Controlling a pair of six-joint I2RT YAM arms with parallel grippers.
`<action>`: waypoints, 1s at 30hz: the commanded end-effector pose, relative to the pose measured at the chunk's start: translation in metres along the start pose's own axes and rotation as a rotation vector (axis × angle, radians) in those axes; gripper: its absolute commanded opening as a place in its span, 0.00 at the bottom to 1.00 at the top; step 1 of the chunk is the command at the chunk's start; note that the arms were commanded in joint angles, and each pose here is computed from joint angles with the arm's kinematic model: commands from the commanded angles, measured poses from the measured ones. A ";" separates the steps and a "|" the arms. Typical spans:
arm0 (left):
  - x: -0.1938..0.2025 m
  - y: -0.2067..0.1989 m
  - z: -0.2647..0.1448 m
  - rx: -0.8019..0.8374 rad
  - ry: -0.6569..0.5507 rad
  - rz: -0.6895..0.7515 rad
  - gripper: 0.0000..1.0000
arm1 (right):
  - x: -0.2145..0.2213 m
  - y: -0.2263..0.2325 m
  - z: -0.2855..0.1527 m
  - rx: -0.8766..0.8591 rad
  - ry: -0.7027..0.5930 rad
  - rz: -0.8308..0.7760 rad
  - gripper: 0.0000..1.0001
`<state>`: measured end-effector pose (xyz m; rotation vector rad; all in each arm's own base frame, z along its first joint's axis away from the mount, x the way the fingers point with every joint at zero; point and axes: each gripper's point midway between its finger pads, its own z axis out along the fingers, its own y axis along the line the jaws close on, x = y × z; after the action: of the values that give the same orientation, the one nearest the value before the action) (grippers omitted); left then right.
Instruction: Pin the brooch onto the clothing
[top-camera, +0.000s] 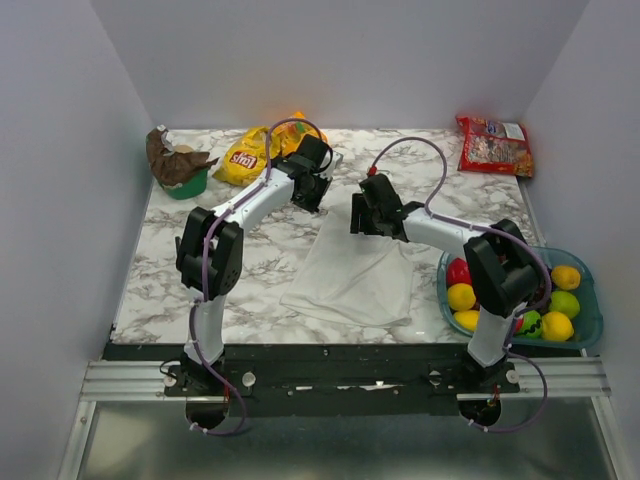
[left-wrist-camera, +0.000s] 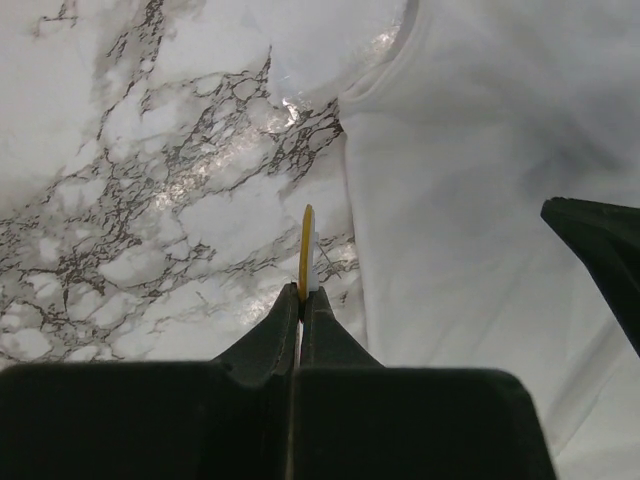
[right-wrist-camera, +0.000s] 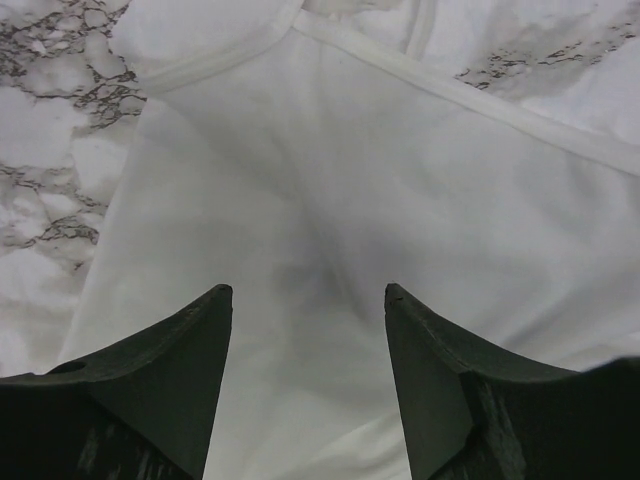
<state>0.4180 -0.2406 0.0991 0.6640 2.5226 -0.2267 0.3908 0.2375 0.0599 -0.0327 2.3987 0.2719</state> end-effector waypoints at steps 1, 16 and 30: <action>-0.009 -0.009 -0.003 0.063 -0.031 -0.026 0.00 | 0.010 -0.011 0.011 0.079 0.059 -0.064 0.67; -0.010 -0.007 -0.002 0.068 -0.028 -0.060 0.00 | 0.018 -0.011 0.035 0.106 0.120 -0.088 0.12; 0.008 -0.035 0.023 0.090 0.046 -0.020 0.00 | -0.014 0.033 0.002 -0.104 0.041 0.001 0.01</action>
<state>0.4088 -0.2601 0.0940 0.6535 2.5436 -0.3208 0.3991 0.2506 0.0410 -0.1020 2.4908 0.2544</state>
